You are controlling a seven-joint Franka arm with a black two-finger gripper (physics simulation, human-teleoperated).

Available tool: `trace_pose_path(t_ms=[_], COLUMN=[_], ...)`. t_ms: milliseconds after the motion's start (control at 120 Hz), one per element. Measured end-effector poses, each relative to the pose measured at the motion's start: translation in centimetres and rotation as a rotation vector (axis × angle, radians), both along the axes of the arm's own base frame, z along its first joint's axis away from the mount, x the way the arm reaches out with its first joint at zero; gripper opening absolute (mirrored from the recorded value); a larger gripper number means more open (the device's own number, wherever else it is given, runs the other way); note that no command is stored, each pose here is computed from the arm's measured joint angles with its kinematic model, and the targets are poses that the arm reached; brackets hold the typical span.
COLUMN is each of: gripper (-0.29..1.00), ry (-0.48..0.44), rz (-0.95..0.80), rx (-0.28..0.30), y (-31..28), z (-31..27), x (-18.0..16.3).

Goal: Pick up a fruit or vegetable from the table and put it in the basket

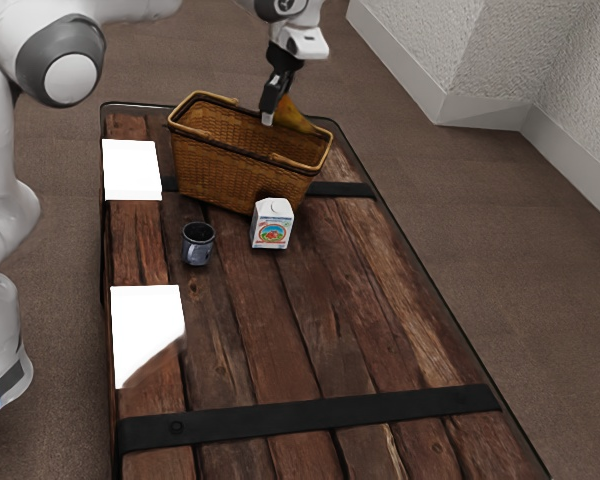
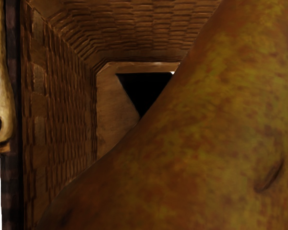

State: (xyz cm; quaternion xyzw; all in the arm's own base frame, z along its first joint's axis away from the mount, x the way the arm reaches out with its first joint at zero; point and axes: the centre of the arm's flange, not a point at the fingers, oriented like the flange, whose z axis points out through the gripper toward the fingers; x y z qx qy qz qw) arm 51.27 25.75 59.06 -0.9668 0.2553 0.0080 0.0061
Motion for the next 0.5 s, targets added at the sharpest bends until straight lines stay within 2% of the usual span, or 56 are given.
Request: trace_pose_path(t_ms=[100, 183, 283, 500], gripper=[0.4, 0.53, 0.62, 0.68], ry=[-0.007, -0.004, 0.002, 0.012], rz=[-0.021, -0.041, -0.049, -0.136], rx=[-0.009, -0.016, -0.023, -0.039], y=[0.1, 0.0, 0.6, -1.9], z=[0.0, -0.3, -0.8, -1.2], x=[0.0, 0.2, 0.1, 1.3])
